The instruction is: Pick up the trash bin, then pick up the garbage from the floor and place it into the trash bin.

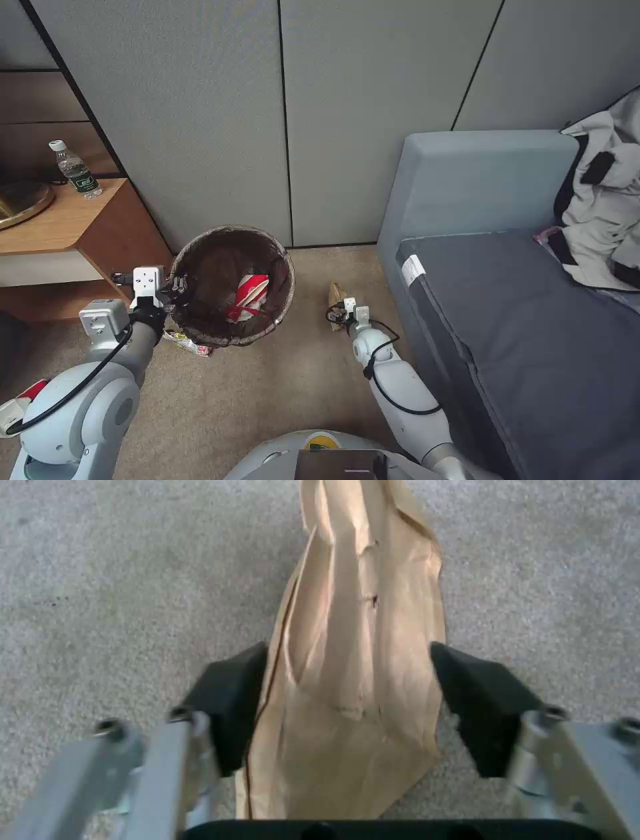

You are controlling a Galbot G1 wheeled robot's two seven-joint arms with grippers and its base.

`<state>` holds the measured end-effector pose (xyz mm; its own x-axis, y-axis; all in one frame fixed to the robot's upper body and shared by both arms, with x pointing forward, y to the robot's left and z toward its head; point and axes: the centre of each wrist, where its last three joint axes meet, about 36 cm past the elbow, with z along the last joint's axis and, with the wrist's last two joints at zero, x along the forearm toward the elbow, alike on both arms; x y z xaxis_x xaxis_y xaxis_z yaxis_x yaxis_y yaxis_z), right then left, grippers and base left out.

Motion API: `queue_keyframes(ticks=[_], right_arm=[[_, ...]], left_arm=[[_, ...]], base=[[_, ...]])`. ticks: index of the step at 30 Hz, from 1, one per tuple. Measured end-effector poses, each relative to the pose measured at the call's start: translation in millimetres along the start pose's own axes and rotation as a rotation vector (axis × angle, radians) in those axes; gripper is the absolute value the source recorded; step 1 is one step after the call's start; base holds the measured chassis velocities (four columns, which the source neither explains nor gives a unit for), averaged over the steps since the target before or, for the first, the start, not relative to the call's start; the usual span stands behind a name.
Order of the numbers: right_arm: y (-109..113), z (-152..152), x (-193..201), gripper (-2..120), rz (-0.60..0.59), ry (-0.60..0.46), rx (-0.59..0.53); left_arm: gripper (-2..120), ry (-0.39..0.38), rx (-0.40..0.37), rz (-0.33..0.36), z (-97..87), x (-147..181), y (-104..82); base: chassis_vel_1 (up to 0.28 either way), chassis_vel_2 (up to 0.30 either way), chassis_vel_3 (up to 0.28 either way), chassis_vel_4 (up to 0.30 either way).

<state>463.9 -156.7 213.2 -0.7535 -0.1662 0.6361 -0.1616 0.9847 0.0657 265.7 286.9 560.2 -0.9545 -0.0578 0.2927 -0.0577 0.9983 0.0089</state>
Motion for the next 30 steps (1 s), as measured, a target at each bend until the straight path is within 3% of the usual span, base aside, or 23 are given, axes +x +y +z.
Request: queue_keyframes(ticks=[16,30], right_arm=[[-2,6,-2,0,-0.002,0.014,-0.001],[-9,5,-1,0,0.009,0.004,-0.007]], left_arm=[[2,0.0,0.0,0.001,0.0,0,0.0],[2,0.001,-0.002,0.003,-0.1,0,0.2]], base=[[0.0,0.0,0.0,0.0],[0.0,0.0,0.0,0.0]])
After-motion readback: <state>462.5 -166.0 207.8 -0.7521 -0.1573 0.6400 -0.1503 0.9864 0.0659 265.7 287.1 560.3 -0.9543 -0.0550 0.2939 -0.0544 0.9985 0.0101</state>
